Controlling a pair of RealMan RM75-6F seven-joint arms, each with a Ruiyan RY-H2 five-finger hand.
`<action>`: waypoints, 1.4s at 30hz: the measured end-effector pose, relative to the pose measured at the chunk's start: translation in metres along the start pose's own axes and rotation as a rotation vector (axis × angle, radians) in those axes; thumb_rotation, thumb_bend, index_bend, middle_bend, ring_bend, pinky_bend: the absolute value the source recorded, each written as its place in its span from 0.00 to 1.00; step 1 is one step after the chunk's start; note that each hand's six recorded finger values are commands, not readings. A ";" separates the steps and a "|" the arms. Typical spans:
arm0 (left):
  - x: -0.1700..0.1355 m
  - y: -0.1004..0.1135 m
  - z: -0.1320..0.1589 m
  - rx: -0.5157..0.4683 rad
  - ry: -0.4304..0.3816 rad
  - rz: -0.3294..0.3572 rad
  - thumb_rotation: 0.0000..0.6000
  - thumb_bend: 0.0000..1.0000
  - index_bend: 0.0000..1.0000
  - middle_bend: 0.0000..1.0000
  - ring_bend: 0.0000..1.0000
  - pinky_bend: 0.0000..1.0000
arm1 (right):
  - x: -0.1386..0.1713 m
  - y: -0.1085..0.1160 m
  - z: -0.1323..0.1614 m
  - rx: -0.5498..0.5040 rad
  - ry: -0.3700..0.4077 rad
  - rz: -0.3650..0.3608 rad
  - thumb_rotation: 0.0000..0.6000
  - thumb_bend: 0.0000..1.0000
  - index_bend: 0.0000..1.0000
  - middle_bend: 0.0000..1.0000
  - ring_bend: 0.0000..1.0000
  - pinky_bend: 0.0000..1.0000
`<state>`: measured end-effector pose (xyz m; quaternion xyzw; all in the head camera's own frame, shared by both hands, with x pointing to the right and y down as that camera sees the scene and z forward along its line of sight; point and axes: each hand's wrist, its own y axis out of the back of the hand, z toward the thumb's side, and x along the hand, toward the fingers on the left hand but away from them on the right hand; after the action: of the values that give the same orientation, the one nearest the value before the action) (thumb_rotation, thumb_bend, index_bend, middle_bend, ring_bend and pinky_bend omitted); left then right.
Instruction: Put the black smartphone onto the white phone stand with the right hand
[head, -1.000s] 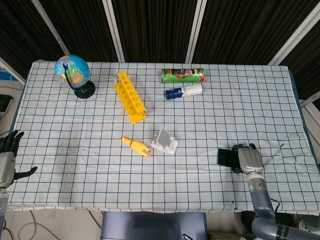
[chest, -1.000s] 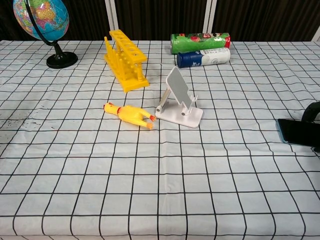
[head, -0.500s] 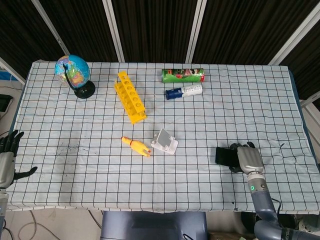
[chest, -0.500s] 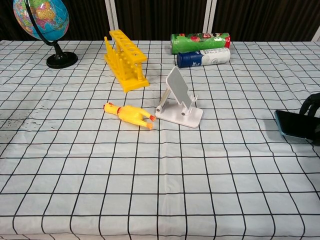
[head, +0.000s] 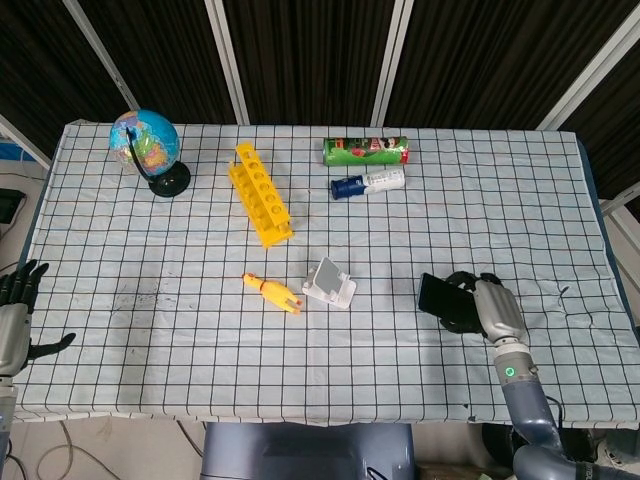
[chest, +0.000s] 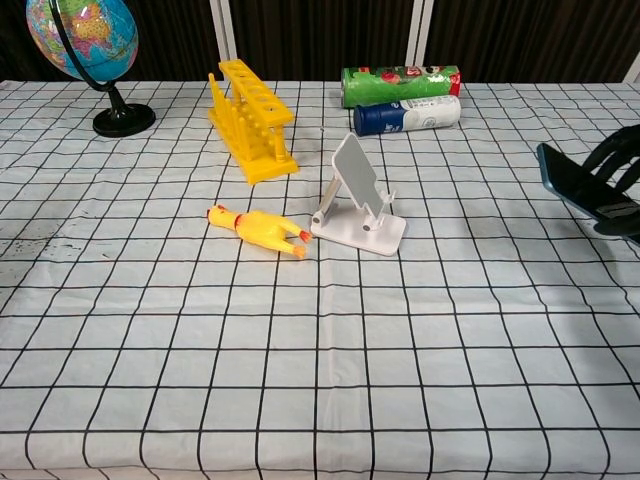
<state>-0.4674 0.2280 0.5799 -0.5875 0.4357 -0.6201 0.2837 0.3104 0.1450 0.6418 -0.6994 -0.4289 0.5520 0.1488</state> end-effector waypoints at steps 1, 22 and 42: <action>0.000 0.000 0.000 0.000 -0.001 0.001 1.00 0.00 0.00 0.00 0.00 0.00 | 0.000 0.001 0.004 -0.023 0.004 0.000 1.00 0.41 0.81 0.78 0.51 0.14; 0.000 0.001 0.001 0.023 -0.022 0.009 1.00 0.00 0.00 0.00 0.00 0.00 | -0.019 -0.032 0.103 -0.530 0.083 0.032 1.00 0.41 0.81 0.78 0.51 0.14; 0.001 0.000 -0.001 0.002 -0.020 -0.018 1.00 0.00 0.00 0.00 0.00 0.00 | -0.043 -0.066 0.152 -0.739 0.101 -0.084 1.00 0.42 0.81 0.78 0.51 0.14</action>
<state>-0.4683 0.2270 0.5800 -0.5972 0.4271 -0.6171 0.2830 0.1434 0.1104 0.6619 -0.7142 -0.6195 0.3181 -0.0702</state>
